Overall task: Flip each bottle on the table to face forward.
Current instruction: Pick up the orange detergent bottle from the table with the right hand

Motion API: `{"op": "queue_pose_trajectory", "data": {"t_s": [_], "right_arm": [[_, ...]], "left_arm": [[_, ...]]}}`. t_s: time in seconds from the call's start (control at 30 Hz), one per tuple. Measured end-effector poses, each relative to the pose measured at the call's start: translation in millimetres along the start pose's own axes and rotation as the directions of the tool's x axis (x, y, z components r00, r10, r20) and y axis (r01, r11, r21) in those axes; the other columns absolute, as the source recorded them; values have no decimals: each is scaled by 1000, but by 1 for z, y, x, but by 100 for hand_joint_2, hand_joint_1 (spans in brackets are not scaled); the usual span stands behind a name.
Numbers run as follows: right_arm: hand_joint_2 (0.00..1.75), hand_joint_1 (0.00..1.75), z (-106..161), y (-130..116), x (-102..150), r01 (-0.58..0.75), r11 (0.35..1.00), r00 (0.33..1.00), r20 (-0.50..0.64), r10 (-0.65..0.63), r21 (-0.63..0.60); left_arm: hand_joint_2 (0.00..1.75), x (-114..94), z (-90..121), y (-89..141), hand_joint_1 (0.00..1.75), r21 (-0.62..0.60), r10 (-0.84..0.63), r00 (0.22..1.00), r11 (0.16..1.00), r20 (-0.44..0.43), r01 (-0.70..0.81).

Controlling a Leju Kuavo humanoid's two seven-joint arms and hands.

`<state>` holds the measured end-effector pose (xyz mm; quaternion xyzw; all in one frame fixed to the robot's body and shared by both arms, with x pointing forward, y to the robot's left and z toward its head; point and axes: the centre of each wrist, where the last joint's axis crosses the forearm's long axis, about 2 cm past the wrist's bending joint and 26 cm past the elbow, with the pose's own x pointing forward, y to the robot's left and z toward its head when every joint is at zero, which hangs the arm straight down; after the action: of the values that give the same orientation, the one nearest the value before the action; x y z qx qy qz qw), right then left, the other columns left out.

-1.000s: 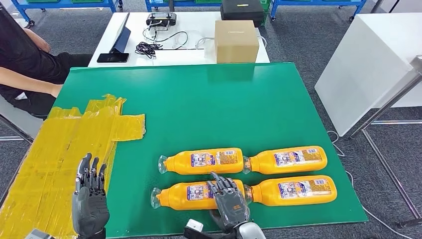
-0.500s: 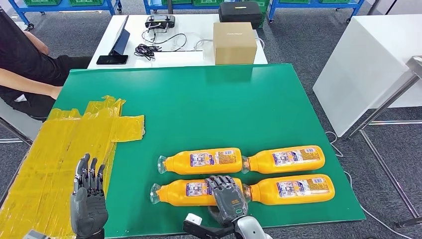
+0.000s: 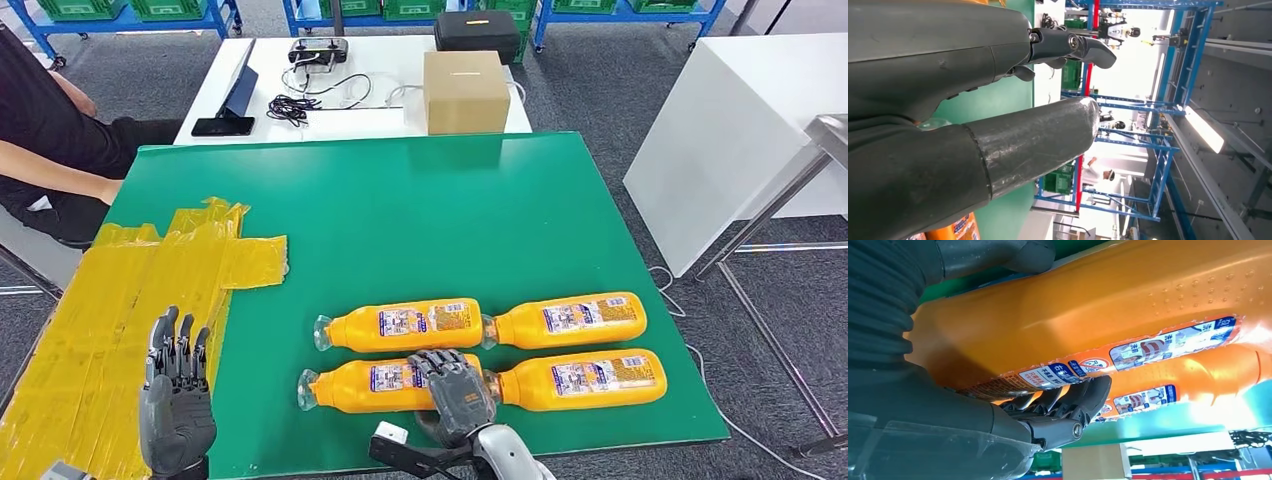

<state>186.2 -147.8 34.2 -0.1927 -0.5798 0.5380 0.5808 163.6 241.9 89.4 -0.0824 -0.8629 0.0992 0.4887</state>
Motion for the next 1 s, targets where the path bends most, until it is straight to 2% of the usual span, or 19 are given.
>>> {"op": "queue_pose_trajectory", "data": {"t_s": [0.17,0.23,0.33,0.43,0.57,0.8,1.0], "right_arm": [[175,175,-1,0,1,7,1000,1000,6,-7,-2],[175,175,0,-1,1,51,999,998,36,-50,-15],[175,175,3,-3,4,245,969,956,180,-233,-45],[175,175,9,-3,18,438,899,850,334,-407,-20],[175,175,15,-6,38,547,837,754,435,-492,-2],[175,175,16,-20,57,658,753,626,560,-543,-6],[175,175,17,-26,61,674,739,602,581,-548,-2]], "left_arm": [[0,0,-1,0,0,2,0,1000,1000,3,0],[0,0,-1,0,0,1,7,1000,1000,3,-7],[0,-3,-2,-1,0,13,27,1000,1000,2,-27],[0,-10,-4,-2,0,59,49,999,997,-7,-48],[175,-18,-6,-4,0,122,115,993,986,-18,-112],[175,-25,-5,-5,0,159,186,981,971,-53,-176],[175,-27,-5,-7,0,162,197,979,969,-60,-185]]}}
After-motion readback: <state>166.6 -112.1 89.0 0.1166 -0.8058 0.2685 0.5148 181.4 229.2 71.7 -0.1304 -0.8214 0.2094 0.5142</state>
